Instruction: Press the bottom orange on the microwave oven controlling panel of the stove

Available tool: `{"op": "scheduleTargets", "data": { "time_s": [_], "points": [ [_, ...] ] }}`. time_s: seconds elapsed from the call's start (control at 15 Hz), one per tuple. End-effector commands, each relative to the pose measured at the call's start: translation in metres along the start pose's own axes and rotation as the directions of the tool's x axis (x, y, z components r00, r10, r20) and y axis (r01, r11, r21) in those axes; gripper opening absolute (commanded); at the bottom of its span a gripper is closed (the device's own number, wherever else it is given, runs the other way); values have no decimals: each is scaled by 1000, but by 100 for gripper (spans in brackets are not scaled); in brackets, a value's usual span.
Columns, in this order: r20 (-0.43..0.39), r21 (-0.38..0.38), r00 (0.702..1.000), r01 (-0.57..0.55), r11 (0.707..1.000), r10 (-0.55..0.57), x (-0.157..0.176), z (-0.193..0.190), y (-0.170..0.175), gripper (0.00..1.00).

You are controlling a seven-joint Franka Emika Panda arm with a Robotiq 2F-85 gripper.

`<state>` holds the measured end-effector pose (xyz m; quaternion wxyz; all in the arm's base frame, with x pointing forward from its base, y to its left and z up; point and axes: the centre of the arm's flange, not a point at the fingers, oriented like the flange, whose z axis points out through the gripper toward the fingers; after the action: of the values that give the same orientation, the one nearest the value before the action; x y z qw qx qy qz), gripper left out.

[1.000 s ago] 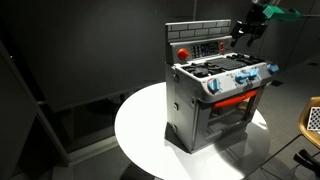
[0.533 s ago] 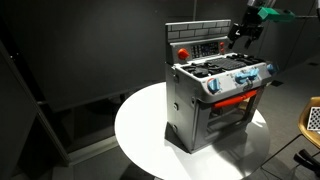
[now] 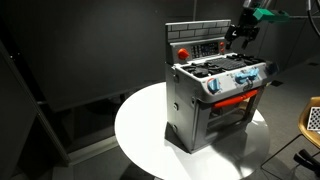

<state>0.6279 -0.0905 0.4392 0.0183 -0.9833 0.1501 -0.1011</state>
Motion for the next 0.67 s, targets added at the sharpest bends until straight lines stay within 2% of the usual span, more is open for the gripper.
{"op": "scheduleTargets", "data": {
  "time_s": [0.0,0.6],
  "points": [
    [18,-14,1000,-12,1000,12,16,1,-6,100],
    [10,-11,1000,8,1000,-8,26,11,-12,100]
  ]
}}
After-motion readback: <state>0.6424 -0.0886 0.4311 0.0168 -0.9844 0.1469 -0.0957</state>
